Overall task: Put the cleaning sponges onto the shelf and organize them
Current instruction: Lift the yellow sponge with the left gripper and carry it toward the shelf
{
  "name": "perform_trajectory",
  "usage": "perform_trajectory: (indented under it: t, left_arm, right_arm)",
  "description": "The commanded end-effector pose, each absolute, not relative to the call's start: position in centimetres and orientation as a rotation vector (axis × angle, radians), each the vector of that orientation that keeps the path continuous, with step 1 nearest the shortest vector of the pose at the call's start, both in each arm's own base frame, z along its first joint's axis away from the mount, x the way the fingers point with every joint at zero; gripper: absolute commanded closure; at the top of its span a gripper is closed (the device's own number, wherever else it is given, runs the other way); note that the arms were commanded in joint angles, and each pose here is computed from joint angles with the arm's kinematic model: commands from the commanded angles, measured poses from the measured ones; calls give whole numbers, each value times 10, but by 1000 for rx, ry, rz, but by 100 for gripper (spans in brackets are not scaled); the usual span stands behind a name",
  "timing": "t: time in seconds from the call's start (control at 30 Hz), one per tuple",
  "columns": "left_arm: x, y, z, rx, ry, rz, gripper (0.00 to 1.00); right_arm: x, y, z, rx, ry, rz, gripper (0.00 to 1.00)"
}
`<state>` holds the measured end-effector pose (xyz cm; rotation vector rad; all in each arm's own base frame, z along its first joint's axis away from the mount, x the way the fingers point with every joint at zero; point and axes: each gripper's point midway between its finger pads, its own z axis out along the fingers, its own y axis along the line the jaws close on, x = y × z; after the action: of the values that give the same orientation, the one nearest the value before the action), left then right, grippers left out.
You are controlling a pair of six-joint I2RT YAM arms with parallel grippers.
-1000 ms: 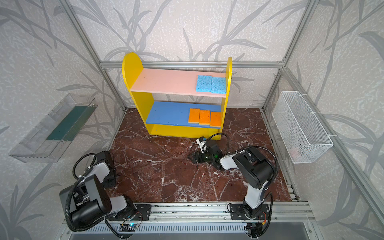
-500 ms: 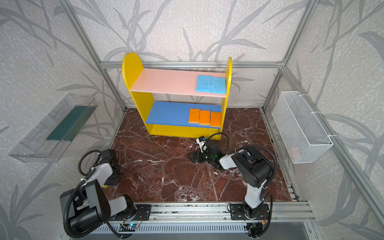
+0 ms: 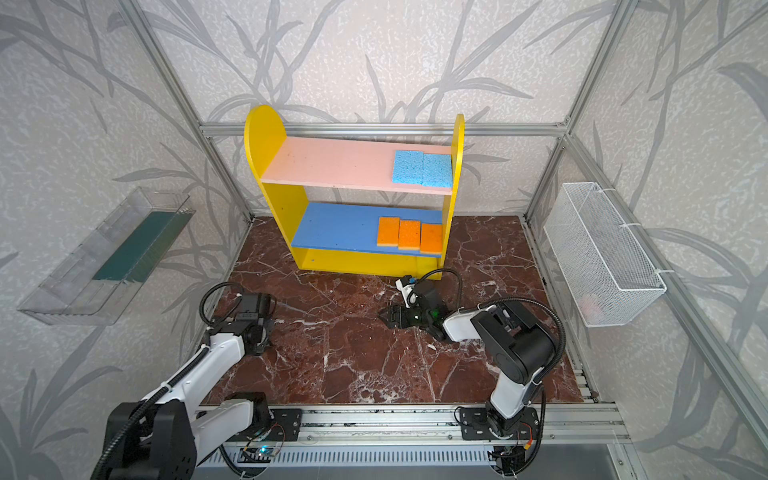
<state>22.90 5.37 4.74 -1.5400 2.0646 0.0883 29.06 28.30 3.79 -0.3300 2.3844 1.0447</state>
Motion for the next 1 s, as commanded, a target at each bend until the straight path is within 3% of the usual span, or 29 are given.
perform_trajectory:
  t: [0.0,0.43,0.6,0.97]
  left_arm:
    - [238,32,54,-1440,2092,95,100]
    - [292,-151,68,-660,2399,42,100]
    - [297,-229,55,-387,2496,-103,100]
    - [288,-313,37,61,2611,-298,100]
  right_arm:
    - [247,243,-13,-239,2678,886,12]
    - [245,192,52,-79,2515,935,12]
    - [233,150,78,35,2453,803,10]
    - [228,116,79,245,2384,861,9]
